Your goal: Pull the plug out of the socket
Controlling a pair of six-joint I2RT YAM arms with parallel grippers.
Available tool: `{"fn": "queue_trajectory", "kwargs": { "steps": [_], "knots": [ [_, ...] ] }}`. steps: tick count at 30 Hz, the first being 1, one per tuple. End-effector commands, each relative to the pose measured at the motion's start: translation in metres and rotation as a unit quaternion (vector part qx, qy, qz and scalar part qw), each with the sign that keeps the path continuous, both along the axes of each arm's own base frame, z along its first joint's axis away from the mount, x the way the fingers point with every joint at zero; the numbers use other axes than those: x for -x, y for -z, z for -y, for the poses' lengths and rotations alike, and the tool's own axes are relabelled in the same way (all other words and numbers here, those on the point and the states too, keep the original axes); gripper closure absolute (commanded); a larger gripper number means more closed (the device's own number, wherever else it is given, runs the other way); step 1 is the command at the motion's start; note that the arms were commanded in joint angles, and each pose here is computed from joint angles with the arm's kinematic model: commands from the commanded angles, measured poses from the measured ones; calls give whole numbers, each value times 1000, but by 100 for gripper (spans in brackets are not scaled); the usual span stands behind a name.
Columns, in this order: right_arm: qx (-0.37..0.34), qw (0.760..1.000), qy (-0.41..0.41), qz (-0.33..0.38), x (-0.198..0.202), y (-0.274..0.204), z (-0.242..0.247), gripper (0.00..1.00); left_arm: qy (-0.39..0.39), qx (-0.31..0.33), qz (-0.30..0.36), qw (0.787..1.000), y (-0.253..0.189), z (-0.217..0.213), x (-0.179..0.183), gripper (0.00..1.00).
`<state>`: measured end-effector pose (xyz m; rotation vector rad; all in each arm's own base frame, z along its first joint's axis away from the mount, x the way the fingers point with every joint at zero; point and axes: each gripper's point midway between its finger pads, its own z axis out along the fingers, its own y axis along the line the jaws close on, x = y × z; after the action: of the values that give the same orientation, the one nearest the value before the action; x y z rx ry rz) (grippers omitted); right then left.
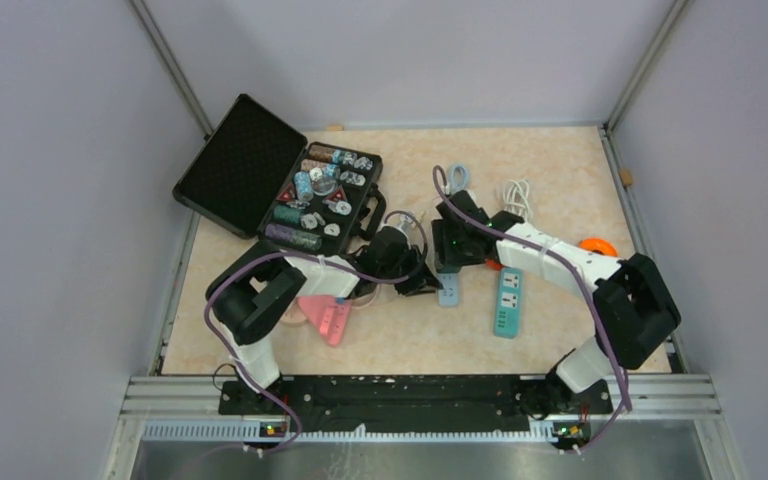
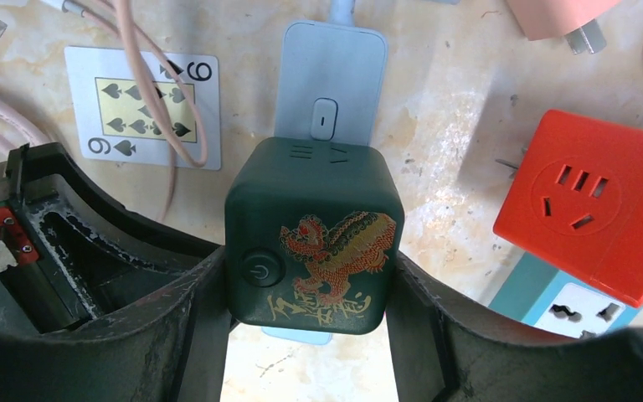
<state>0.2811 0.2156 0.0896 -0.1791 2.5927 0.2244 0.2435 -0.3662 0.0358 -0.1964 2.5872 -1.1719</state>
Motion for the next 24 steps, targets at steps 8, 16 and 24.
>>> {"fn": "queue_trajectory", "kwargs": {
  "steps": [8,16,24],
  "knots": [
    [108,990,18,88,-21,-37,5,100,-33,-235,-113,965,105,-95,40,74],
    [-66,997,-12,45,-21,-47,-24,100,-30,-244,-119,962,107,-97,41,75],
    [50,998,3,48,-15,-25,-25,100,-30,-250,-119,960,109,-100,41,74]
  ]
}}
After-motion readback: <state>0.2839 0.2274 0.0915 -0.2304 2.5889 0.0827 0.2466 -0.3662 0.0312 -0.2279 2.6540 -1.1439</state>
